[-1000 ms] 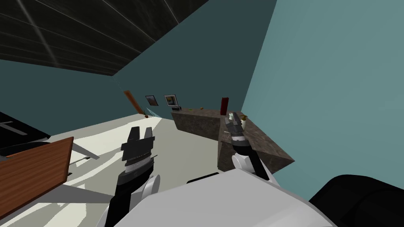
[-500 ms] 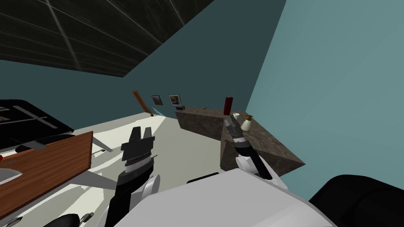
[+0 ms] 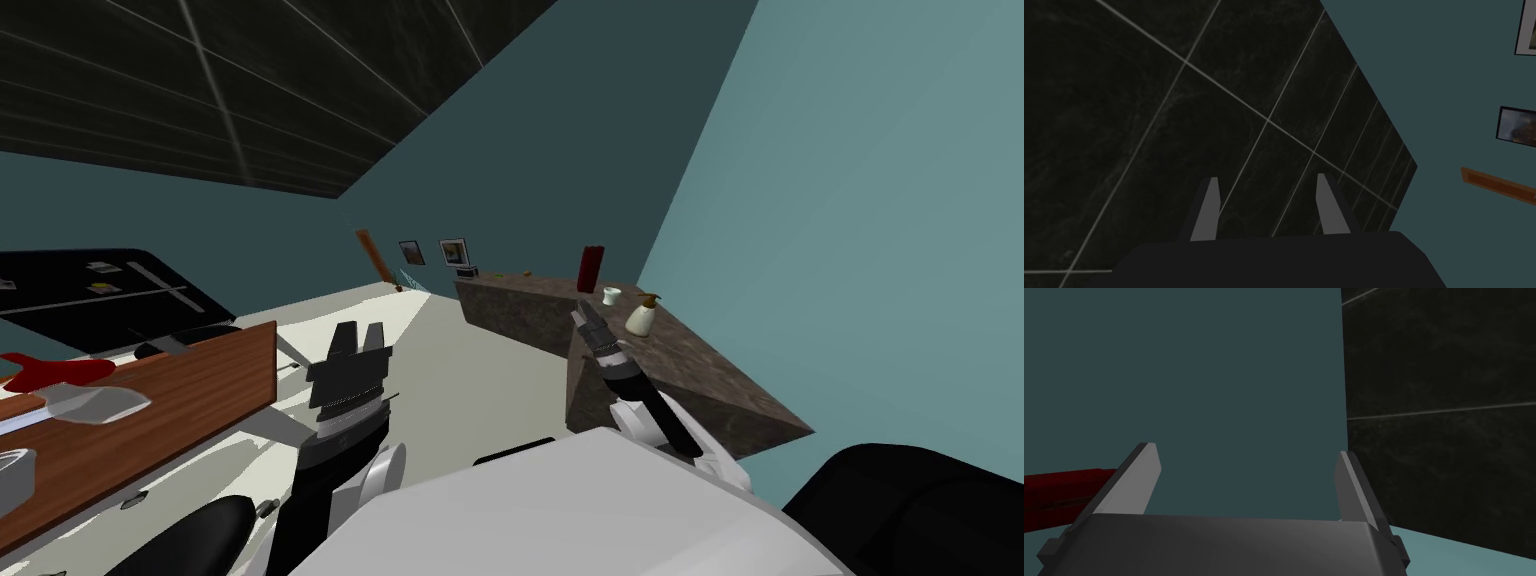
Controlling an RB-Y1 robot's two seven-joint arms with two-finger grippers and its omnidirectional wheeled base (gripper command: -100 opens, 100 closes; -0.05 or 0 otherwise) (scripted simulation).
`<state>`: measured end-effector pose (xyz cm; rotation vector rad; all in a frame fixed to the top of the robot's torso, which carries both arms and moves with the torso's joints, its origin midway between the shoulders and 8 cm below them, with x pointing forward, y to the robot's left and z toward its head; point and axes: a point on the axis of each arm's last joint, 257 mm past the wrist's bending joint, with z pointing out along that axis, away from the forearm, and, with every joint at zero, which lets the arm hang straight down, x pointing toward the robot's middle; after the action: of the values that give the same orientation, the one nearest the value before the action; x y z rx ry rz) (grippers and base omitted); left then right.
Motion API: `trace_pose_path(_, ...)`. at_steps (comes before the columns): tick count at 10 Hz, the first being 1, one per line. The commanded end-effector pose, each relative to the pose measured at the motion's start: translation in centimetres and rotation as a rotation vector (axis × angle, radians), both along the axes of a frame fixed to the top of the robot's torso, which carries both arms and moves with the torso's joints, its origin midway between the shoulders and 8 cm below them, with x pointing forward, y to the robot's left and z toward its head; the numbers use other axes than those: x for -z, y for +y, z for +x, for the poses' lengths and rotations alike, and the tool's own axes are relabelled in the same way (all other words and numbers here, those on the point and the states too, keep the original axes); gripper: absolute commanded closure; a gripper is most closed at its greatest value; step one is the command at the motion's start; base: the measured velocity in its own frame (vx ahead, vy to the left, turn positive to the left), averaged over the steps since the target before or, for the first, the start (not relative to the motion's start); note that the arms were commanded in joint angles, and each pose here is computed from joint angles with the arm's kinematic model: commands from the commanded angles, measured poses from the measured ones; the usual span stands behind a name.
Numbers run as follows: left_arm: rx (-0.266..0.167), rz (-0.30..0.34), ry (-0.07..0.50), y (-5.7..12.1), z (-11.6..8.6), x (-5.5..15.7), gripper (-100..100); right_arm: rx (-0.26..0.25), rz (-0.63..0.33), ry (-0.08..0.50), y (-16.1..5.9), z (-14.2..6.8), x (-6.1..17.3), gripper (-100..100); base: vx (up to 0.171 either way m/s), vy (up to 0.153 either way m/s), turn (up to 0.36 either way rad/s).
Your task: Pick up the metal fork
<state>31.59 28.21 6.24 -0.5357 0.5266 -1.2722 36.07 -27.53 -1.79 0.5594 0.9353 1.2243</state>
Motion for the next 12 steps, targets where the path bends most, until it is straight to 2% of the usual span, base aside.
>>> trace_pose_path(1,0.0,0.0,0.0,0.0,0.0,0.0,0,0.004,-0.064,0.034,-0.6,0.2,1.6,-100,0.002,0.065,0.16)
trace_pose_path(2,0.0,0.0,0.0,0.0,0.0,0.0,0,0.012,-0.113,0.064,-1.3,0.3,3.0,-100,-0.007,0.099,0.227)
trace_pose_path(3,0.0,0.0,0.0,0.0,0.0,0.0,0,0.004,-0.127,0.067,-1.2,0.4,3.1,-100,-0.004,0.085,0.046)
trace_pose_path(4,0.0,0.0,0.0,0.0,0.0,0.0,0,0.011,-0.181,0.098,-1.9,0.4,4.5,-100,-0.008,0.088,0.106)
trace_pose_path(5,0.0,0.0,0.0,0.0,0.0,0.0,0,0.006,-0.19,0.1,-1.9,0.4,4.5,-100,-0.012,0.066,0.073)
trace_pose_path(6,0.0,0.0,0.0,0.0,0.0,0.0,0,0.012,-0.248,0.133,-2.7,0.5,6.1,-100,-0.001,0.073,0.136)
trace_pose_path(7,0.0,0.0,0.0,0.0,0.0,0.0,0,0.007,-0.257,0.135,-2.6,0.5,6.1,-100,0.004,0.059,0.073)
trace_pose_path(8,0.0,0.0,0.0,0.0,0.0,0.0,0,0.012,-0.316,0.17,-3.5,0.4,7.7,-100,0.014,0.078,0.133)
trace_pose_path(9,0.0,0.0,0.0,0.0,0.0,0.0,0,0.007,-0.326,0.171,-3.4,0.4,7.7,-100,0.011,0.058,0.056)
trace_pose_path(10,0.0,0.0,0.0,0.0,0.0,0.0,0,0.011,-0.387,0.207,-4.4,0.3,9.3,-100,0.004,0.063,0.136)
trace_pose_path(11,0.0,0.0,0.0,0.0,0.0,0.0,0,0.005,-0.398,0.208,-4.3,0.4,9.3,-100,0.005,0.052,0.054)
trace_pose_path(12,0.0,0.0,0.0,0.0,0.0,0.0,0,0.009,-0.46,0.245,-5.4,0.2,11.0,-100,0.016,0.066,0.106)
